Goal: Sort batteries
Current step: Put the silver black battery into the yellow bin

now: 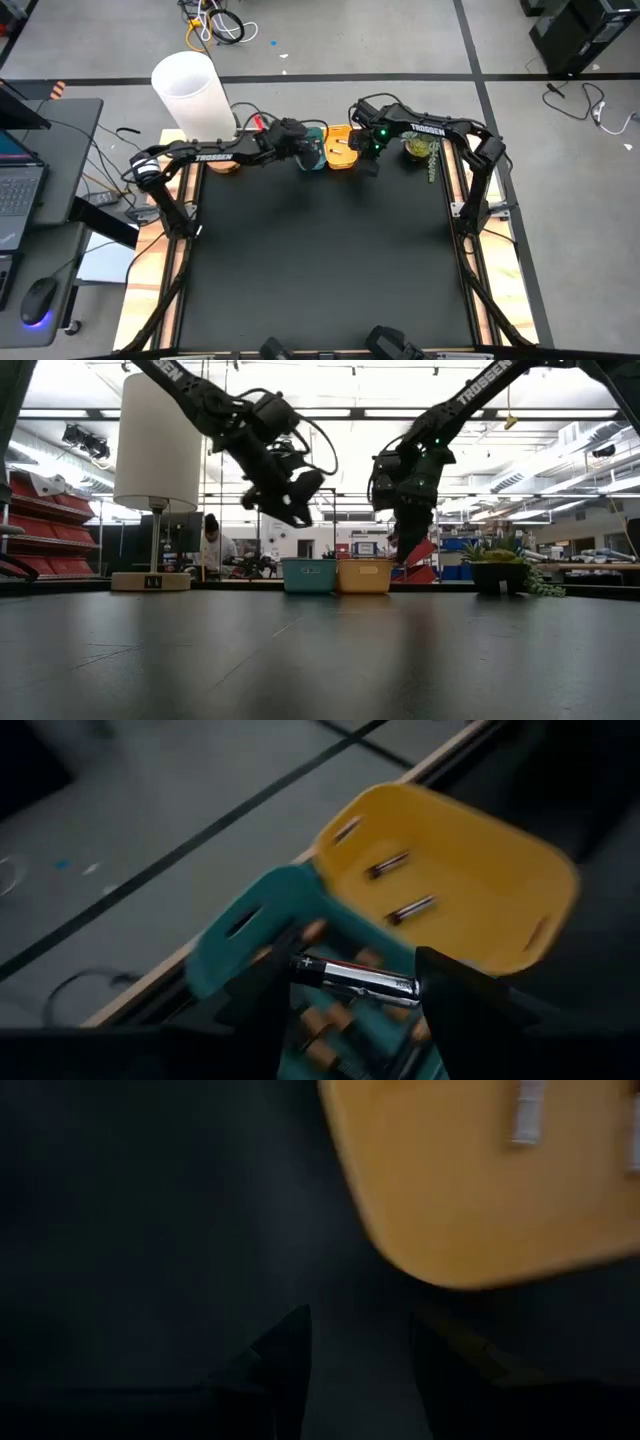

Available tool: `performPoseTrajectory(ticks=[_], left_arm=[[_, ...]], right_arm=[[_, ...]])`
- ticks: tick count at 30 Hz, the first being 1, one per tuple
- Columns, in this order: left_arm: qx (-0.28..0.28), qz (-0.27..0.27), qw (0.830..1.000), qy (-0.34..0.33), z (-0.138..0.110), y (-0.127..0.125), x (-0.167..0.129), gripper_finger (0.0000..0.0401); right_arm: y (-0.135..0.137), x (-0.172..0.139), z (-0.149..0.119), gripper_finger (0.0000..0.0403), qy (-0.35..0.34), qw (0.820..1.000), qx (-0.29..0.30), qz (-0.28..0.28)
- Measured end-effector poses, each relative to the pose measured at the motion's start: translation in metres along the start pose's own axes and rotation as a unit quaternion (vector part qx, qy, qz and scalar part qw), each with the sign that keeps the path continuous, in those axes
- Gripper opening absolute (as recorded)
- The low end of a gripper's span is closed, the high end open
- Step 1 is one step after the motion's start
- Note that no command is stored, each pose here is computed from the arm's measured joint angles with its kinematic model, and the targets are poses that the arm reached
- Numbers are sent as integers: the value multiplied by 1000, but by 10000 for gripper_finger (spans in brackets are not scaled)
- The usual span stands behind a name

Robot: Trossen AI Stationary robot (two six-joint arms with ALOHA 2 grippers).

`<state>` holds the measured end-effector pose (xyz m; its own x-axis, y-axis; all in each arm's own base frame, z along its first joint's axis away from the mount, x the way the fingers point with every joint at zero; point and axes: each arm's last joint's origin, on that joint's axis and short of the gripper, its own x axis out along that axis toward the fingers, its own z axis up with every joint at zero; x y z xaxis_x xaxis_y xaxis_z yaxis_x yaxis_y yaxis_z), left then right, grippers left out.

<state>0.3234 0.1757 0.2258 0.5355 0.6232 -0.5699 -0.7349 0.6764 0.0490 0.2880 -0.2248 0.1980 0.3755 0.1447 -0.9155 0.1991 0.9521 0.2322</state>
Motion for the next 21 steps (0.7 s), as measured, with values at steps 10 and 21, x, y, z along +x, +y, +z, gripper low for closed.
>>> performPoseTrajectory(ticks=[10, 21], left_arm=[[23, -125, 991, -39, 14, -24, 46, 214], [116, -144, 981, -55, 15, -27, 64, 214]], right_arm=[[13, -52, -4, 153, -37, 996, 10, -77], [13, -74, -4, 153, -86, 991, 6, -101]])
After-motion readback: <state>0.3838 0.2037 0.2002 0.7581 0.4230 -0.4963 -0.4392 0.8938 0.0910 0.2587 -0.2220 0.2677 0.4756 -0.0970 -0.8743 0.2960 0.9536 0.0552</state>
